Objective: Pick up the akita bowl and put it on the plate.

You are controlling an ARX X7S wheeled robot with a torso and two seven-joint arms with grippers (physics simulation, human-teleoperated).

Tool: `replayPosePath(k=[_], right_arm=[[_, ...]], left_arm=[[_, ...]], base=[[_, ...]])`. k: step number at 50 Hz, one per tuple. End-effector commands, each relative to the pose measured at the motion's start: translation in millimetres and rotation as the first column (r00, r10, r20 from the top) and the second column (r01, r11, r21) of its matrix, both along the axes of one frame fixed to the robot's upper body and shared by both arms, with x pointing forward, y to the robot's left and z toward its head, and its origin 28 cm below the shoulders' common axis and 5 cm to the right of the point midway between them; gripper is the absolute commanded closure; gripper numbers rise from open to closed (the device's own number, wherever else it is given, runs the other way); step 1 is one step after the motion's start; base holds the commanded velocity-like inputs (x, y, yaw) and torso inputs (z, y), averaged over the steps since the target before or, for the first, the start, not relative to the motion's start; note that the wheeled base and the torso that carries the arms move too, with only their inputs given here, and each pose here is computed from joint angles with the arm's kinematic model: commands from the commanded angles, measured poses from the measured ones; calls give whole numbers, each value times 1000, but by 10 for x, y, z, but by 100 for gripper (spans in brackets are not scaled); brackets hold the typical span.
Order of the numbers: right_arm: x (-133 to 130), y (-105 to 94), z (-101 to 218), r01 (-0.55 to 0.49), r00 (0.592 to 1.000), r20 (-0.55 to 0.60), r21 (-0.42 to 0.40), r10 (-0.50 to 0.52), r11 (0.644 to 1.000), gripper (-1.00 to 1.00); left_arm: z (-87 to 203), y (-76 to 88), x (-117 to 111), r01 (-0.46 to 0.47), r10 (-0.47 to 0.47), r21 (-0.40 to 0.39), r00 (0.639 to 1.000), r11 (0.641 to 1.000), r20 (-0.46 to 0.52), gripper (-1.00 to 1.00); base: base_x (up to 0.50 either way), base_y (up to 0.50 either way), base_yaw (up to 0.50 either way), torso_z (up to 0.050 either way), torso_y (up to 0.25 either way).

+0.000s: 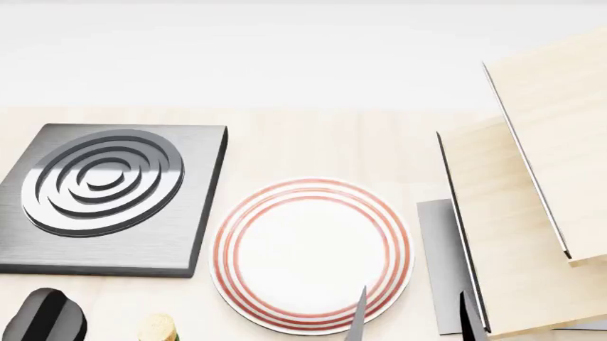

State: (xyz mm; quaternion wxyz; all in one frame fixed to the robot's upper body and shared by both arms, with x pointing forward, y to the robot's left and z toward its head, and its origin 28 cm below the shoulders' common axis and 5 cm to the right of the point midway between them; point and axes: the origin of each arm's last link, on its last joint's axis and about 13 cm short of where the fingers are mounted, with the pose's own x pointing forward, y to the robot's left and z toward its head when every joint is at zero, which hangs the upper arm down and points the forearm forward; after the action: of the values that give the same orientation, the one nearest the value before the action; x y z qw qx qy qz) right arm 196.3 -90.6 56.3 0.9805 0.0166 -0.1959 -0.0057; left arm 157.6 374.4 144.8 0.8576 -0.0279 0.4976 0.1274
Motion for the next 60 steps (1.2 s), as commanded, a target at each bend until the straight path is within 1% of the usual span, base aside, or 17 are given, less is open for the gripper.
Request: replayPosePath(k=[1, 6, 7, 9, 13, 27, 29, 33, 35, 36, 39, 41, 42, 47, 48, 53, 60], right_arm=[[4, 1, -9, 0, 1000, -2, 1, 0, 1000, -100], [2, 0, -9, 0, 1000, -3, 3, 0, 1000, -100], [3, 0, -10, -1, 1000, -4, 4, 1, 1000, -100], [3, 1, -12, -2, 1000, -4, 4, 2, 1000, -100], [3, -1, -10, -9, 1000, -8, 8, 10, 1000, -100], [11, -4, -18, -10, 1000, -15, 11, 10, 1000, -100], [13, -3, -22, -11, 1000, -16, 10, 11, 1000, -100], [13, -3, -23, -9, 1000, -16, 12, 9, 1000, -100], [16, -2, -27, -8, 1000, -18, 10, 9, 1000, -100], [18, -1, -32, -10, 1000, -19, 10, 10, 1000, -100], [26, -6, -40, -8, 1000, -23, 11, 8, 1000, -100], [19, -4, -34, -8, 1000, -22, 10, 8, 1000, -100], [18, -3, -33, -9, 1000, -21, 10, 9, 1000, -100], [21, -6, -32, -8, 1000, -20, 11, 8, 1000, -100], [18, -6, -29, -8, 1000, -19, 10, 8, 1000, -100], [28, -7, -35, -6, 1000, -22, 12, 6, 1000, -100], [35, -8, -36, -6, 1000, -23, 13, 6, 1000, -100]], left_arm=[[-113, 16, 59, -7, 7, -9, 999, 1000, -41, -100], [-159, 13, 79, -5, 5, -4, 999, 1000, -52, -100], [-165, 12, 82, -4, 4, -4, 999, 1000, -52, 100], [-194, 0, 86, 18, -17, 9, 998, 1000, -62, 100], [-172, -1, 111, 7, -7, 4, 999, 1000, -35, 100], [-50, -41, 55, 15, -16, 53, 1000, 999, 23, 100], [-39, -40, 32, 10, -12, 65, 999, 998, 39, 100], [57, -52, -47, 16, -33, 127, 991, 992, 131, 100], [75, -75, -87, 37, -61, 163, 988, 986, 141, 100], [91, -83, -110, 27, -50, 156, 988, 987, 145, 100], [148, -99, -146, 27, -67, 193, 977, 981, 201, 100], [175, -107, -161, 21, -72, 230, 974, 973, 213, 100], [187, -116, -163, 26, -74, 218, 973, 976, 217, 100], [224, -138, -182, 26, -86, 240, 967, 970, 240, 100], [253, -145, -186, 8, -82, 259, 958, 966, 274, 100], [320, -163, -237, -7, -83, 274, 945, 962, 317, 100], [462, -184, -278, -39, -82, 274, 906, 961, 415, 100]], base=[[0, 0, 0, 0, 0], [0, 0, 0, 0, 0], [0, 0, 0, 0, 0], [0, 0, 0, 0, 0], [3, 0, -2, 0, 0], [4, 0, -4, -2, 0], [0, -1, -2, 0, 0], [0, 0, -2, -3, 0], [0, 0, -2, 0, 0], [0, 0, 0, 0, 0], [0, 0, 0, 0, 0], [0, 0, 0, 0, 0], [0, 0, 0, 0, 0], [0, 0, 0, 0, 0], [0, 0, 0, 0, 0], [0, 0, 0, 0, 0], [0, 0, 0, 0, 0]])
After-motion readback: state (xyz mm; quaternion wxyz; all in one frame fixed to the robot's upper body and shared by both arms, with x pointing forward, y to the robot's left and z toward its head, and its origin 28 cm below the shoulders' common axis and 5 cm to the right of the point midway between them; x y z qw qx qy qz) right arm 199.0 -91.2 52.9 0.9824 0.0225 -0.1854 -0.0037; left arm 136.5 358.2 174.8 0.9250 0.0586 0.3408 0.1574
